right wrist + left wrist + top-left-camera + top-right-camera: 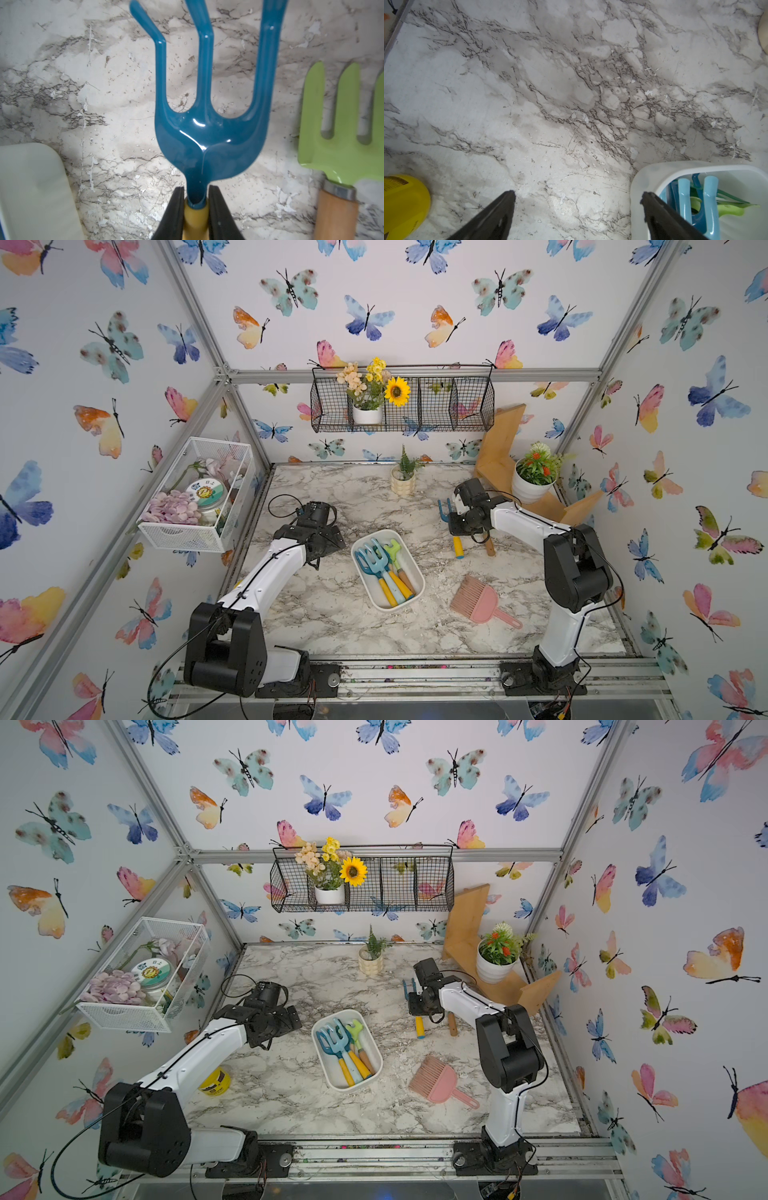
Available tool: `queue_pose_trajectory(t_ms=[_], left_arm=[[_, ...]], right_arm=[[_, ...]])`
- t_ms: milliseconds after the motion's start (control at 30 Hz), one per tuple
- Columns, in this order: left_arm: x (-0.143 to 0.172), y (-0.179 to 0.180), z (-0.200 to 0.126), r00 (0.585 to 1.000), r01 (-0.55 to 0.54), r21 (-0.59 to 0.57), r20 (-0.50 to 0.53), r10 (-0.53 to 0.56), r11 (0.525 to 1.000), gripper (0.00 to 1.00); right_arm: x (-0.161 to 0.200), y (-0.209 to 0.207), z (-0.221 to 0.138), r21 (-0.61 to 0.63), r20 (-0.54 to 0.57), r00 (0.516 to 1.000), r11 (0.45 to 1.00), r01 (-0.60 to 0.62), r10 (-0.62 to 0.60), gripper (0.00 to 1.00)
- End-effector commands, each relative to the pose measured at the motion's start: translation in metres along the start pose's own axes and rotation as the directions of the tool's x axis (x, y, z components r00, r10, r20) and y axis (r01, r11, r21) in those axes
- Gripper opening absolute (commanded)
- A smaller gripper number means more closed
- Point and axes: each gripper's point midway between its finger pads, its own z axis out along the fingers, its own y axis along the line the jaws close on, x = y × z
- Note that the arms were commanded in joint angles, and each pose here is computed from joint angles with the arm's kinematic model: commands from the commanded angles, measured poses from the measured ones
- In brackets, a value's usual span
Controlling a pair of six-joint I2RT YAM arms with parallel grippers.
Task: Take the hand rake out of the storage box
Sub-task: Place the rake at the center of the board.
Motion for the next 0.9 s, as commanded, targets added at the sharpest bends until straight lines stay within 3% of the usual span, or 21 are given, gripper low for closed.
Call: queue_pose_trajectory(t_ms=[0,867], left_arm=[[0.002,-0.003,0.001,1.0,-0.008,0.004,-0.006,0.008,1.0,1.0],[-0.005,-0.003,-0.005,1.0,-0.01,0.0,0.013,0.01,1.0,1.0]], right_arm=[[0.002,0.001,0.004,-0.021,-0.023,1.0,1.0,-0.004,0.003,0.14],[0.033,-0.041,0.029,0.027,-0.13,0.989,0.997,-0.068,0.071,0.15]])
